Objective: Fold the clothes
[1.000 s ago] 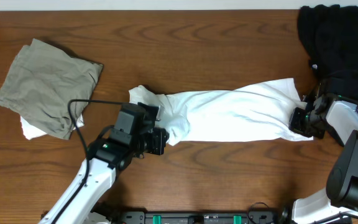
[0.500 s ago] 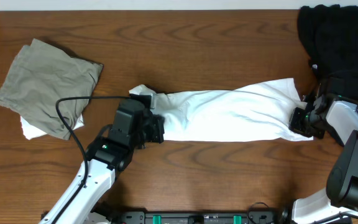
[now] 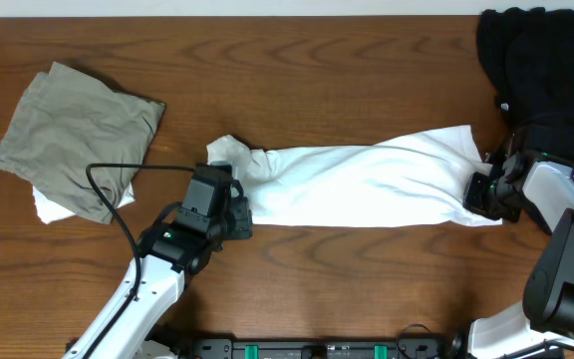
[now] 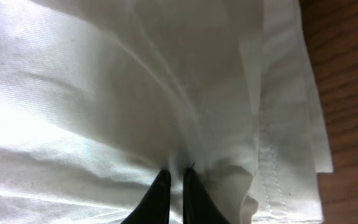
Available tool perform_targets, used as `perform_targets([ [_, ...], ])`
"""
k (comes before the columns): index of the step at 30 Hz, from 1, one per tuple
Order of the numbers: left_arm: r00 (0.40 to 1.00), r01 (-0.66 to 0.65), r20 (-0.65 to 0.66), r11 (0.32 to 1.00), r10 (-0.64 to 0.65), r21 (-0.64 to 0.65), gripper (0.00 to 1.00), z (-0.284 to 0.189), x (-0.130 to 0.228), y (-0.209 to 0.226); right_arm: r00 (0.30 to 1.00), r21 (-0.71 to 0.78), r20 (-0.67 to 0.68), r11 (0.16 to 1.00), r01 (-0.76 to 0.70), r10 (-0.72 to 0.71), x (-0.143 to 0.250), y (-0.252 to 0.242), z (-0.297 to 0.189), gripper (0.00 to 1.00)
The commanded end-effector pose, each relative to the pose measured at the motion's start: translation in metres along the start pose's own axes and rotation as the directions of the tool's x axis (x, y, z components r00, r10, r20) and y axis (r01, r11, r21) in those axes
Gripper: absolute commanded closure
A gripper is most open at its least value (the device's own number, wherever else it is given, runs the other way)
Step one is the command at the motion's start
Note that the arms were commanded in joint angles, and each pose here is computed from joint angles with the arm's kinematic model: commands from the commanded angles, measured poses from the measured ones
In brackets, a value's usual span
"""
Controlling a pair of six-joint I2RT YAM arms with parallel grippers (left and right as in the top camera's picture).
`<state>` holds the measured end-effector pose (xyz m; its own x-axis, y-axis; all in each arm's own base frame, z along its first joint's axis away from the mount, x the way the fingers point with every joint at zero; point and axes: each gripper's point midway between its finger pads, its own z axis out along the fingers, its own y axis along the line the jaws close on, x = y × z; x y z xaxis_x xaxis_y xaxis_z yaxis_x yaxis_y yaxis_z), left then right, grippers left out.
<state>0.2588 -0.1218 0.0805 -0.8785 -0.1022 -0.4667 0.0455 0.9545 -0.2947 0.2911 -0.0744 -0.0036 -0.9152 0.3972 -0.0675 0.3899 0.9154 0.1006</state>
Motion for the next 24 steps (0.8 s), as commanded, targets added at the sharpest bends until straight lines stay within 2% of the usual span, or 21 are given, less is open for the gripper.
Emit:
perform_targets([
  [1,0.999,0.017,-0.052,0.987,-0.009,0.157,0.94,-0.004,0.003,-0.029,1.000,0.039,-0.018,0.999,-0.011,0.012,0.006,-0.007,0.003,0.92],
  [3,0.998,0.021,-0.056,0.965,-0.006,0.263,0.94,-0.009,0.001,-0.049,1.000,0.039,-0.015,0.999,-0.011,0.011,0.005,-0.006,0.003,0.92],
  [5,0.996,0.077,-0.062,0.945,-0.060,0.319,0.94,-0.012,-0.004,-0.060,1.000,0.038,-0.015,0.999,-0.011,0.011,0.005,-0.006,0.003,0.92],
  [11,0.927,0.373,-0.169,0.875,-0.336,0.309,0.94,-0.014,-0.004,-0.065,1.000,0.039,-0.015,0.999,-0.011,0.011,0.005,-0.006,0.003,0.92],
  [14,0.844,0.536,-0.215,0.795,-0.492,0.285,0.94,-0.014,-0.007,-0.067,1.000,0.039,-0.014,0.999,-0.011,0.011,0.005,-0.006,0.003,0.92],
  [17,0.735,0.678,-0.239,0.684,-0.635,0.270,0.94,-0.015,-0.017,-0.069,1.000,0.039,-0.015,0.999,-0.011,0.011,0.005,-0.006,0.003,0.92],
  [20,0.649,0.755,-0.176,0.597,-0.741,0.272,0.94,-0.013,-0.035,-0.062,1.000,0.038,-0.015,0.999,-0.011,0.011,0.005,-0.006,0.003,0.92],
  [24,0.494,0.854,-0.082,0.465,-0.865,0.234,0.94,-0.007,-0.048,-0.041,1.000,0.038,-0.015,0.999,-0.011,0.011,0.005,-0.006,0.003,0.92],
])
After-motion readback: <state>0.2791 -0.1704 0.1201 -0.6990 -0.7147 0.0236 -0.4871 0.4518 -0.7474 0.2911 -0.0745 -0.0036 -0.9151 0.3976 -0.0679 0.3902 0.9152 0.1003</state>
